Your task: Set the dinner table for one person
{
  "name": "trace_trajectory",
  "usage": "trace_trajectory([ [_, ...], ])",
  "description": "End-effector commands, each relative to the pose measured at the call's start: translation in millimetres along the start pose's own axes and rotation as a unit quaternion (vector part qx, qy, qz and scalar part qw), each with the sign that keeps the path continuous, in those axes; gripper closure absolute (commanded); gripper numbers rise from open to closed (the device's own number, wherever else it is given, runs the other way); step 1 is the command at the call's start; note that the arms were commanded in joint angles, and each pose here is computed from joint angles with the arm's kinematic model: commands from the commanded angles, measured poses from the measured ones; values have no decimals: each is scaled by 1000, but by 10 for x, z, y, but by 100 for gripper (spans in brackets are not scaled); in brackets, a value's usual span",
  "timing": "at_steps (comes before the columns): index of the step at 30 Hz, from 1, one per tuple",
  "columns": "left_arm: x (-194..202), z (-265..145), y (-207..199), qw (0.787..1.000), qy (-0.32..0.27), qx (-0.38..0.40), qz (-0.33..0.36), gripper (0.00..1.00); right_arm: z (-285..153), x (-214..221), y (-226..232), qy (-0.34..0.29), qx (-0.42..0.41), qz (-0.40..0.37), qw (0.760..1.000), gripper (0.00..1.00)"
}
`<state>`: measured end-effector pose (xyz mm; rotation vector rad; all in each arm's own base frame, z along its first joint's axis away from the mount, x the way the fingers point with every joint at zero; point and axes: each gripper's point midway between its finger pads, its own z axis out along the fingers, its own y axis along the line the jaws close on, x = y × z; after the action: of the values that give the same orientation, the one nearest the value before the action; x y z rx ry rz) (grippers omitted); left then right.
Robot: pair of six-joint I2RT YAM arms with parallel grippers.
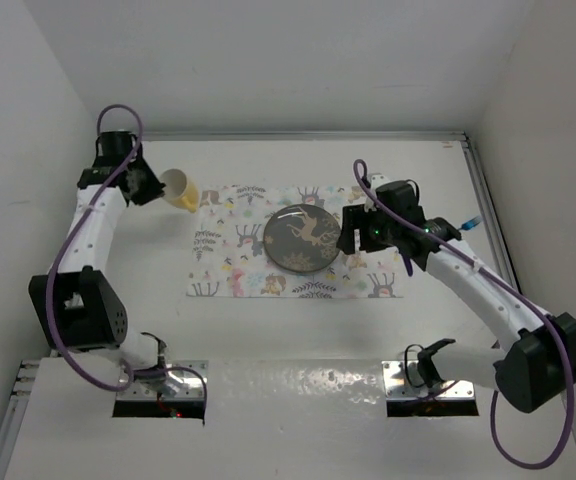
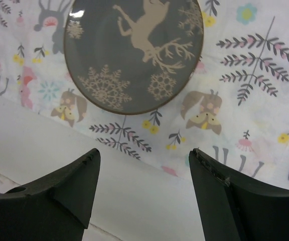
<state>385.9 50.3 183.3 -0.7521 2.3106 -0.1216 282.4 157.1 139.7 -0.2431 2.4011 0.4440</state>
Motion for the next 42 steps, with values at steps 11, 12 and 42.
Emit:
trace_trajectory([
  [11,741,-407,-1873,987,-1,159,31,100,115,-379,855,-8,0,-108,994,30],
  [12,768,-397,-1927,987,0,160,32,100,131,-361,938,-4,-3,-117,993,30],
  [42,1155,-490,-2386,974,39,217,52,100,790,-648,1451,-65,24,-134,988,56],
])
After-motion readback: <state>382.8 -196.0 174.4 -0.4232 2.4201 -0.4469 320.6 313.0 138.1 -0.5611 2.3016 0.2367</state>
